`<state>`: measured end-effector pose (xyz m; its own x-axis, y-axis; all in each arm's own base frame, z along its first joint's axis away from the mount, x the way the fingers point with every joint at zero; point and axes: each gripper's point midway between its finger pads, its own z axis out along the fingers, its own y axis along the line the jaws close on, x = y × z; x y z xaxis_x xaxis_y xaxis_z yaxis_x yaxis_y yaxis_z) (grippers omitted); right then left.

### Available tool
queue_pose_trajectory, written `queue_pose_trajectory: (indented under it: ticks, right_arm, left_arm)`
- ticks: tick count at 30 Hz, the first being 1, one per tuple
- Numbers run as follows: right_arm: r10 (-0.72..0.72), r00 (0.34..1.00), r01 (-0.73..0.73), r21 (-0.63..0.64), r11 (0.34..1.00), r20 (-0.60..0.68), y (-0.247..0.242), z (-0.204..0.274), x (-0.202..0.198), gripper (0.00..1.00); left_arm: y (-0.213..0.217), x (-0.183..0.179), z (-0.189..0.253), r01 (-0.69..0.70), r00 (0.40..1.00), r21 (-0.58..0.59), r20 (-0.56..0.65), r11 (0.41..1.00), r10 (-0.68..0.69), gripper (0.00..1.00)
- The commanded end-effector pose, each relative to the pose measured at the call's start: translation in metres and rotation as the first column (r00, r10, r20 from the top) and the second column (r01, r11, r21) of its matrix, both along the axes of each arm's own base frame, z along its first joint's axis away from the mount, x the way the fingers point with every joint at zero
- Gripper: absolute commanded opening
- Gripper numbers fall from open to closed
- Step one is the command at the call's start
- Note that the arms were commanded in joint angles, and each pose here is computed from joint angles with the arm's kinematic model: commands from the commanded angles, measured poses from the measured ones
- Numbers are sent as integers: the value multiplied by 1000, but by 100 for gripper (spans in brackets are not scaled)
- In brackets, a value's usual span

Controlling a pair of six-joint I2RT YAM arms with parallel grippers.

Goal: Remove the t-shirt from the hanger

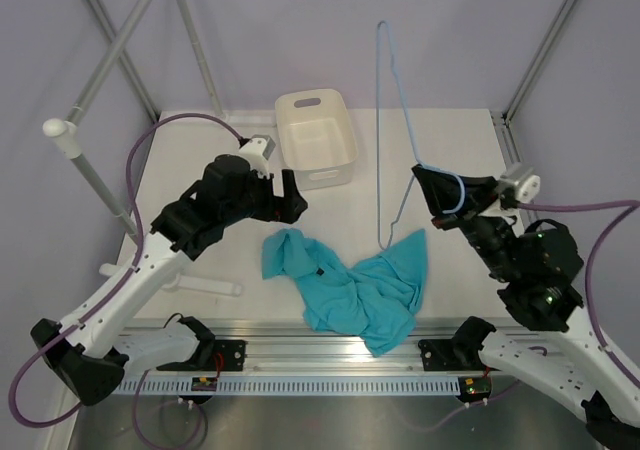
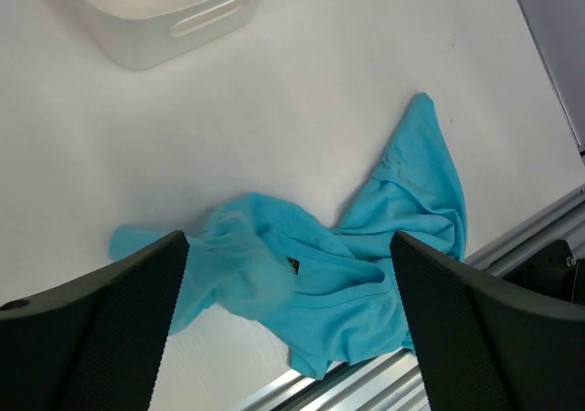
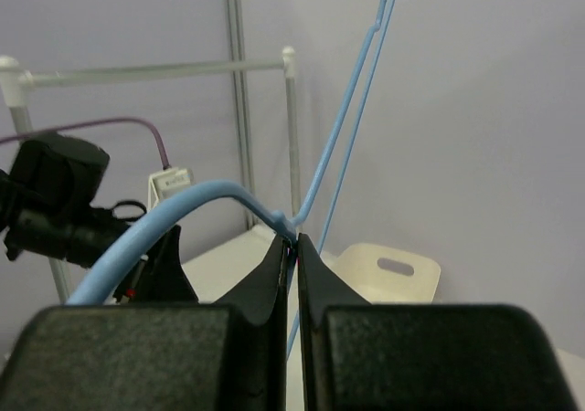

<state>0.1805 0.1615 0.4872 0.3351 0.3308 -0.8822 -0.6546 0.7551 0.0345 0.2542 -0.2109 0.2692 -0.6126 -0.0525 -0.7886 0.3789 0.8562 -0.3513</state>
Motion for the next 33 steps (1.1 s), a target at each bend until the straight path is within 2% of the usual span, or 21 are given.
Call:
queue_pose_trajectory:
  ticks: [1, 5, 8, 11, 12, 17, 18, 21, 28, 31, 32, 33]
  right_arm:
    - [-20, 995, 17, 40, 999, 94, 2, 19, 4, 0]
    - [-2, 1000, 2, -86, 996, -3, 18, -4, 14, 0]
    - [55, 995, -65, -129, 990, -80, 29, -30, 12, 0]
    - [162, 975, -188, -178, 966, -149, 43, -65, -3, 0]
    - [218, 962, -247, -181, 952, -166, 48, -74, -12, 0]
    - [367, 899, -412, -174, 894, -239, 60, -102, -42, 0]
    - [410, 872, -461, -171, 871, -267, 63, -113, -52, 0]
    - [492, 808, -561, -169, 810, -325, 70, -131, -69, 0]
    - [574, 707, -671, -135, 729, -413, 86, -159, -82, 0]
    - [578, 681, -692, -139, 708, -449, 91, -167, -82, 0]
    - [574, 683, -692, -148, 707, -451, 92, -168, -80, 0]
    - [579, 672, -702, -150, 696, -461, 94, -170, -81, 0]
  left_arm:
    - [-22, 2, 32, 156, 983, -31, 108, 987, -151, 99]
    - [-13, -11, 65, 206, 958, -9, 204, 978, -200, 98]
    - [-14, -45, 101, 337, 900, -58, 311, 940, -304, 98]
    - [-14, -82, 127, 486, 812, -67, 405, 872, -421, 98]
    - [-15, -95, 133, 545, 765, -50, 438, 837, -472, 98]
    - [-4, -125, 159, 616, 667, 8, 527, 788, -527, 97]
    - [-2, -134, 166, 639, 631, 24, 556, 769, -541, 95]
    - [-4, -147, 157, 697, 566, 62, 564, 714, -601, 95]
    - [-19, -131, 140, 736, 528, 130, 504, 664, -684, 99]
    - [-37, -134, 132, 820, 475, 96, 436, 564, -765, 99]
    - [-44, -141, 131, 852, 436, 87, 425, 516, -793, 99]
    - [-49, -142, 127, 864, 417, 97, 413, 494, -810, 98]
